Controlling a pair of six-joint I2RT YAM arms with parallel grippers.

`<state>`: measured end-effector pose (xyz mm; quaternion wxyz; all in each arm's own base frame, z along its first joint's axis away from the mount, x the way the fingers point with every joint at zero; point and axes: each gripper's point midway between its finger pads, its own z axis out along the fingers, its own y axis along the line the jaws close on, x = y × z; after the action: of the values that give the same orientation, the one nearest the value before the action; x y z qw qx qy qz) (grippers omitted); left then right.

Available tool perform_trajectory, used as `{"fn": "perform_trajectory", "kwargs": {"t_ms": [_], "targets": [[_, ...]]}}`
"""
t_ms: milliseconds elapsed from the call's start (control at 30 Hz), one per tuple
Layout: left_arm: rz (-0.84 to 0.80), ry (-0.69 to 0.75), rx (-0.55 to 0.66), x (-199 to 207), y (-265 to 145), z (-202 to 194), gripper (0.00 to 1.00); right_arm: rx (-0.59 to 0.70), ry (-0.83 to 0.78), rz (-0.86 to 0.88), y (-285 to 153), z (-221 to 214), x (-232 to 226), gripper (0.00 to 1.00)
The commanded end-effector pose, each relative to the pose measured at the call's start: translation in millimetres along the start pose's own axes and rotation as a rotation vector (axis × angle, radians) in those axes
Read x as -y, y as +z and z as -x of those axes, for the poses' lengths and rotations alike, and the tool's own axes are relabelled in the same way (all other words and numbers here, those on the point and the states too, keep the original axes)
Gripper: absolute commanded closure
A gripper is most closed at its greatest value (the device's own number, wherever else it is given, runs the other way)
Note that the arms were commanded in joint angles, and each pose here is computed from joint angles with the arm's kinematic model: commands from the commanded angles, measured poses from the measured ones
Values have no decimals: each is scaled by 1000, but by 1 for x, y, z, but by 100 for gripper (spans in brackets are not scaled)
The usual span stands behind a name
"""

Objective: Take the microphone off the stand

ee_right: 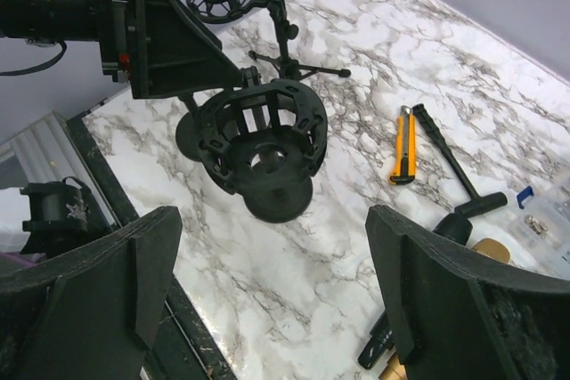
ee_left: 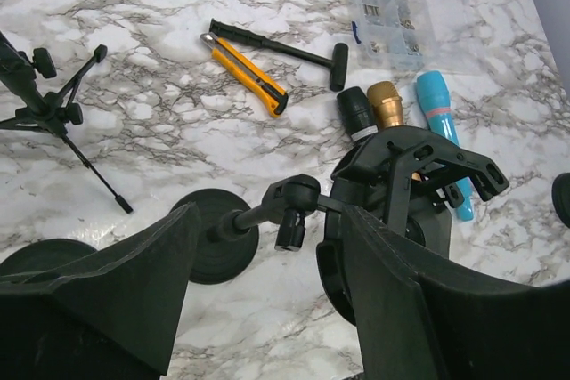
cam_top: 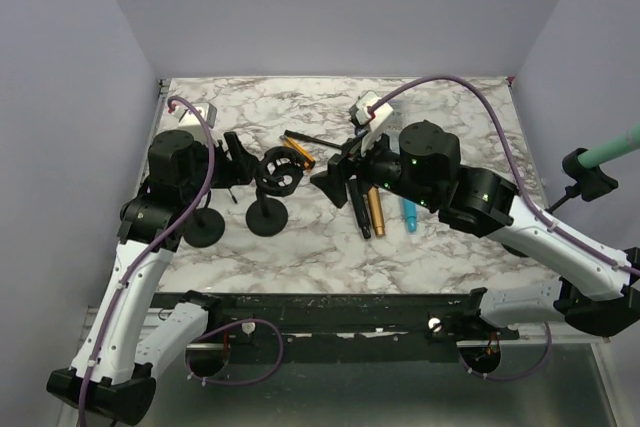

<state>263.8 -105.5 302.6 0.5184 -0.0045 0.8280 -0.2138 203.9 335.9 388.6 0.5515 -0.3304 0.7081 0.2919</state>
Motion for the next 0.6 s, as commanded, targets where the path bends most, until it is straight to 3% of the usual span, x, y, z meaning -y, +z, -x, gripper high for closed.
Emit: {"fn": "perform_trajectory", "kwargs": {"t_ms": [0,367,567], "targets": [[-23,33,40,-1,11,4,35,9,20,-50,-8,-5,8,7],[7,17,23,-23,19,-46,41,-18,25,-79,-13,-21,15,7],[64,2,-63,-43,30,-86,43,-34,21,-82,-8,-30,15,7]]}}
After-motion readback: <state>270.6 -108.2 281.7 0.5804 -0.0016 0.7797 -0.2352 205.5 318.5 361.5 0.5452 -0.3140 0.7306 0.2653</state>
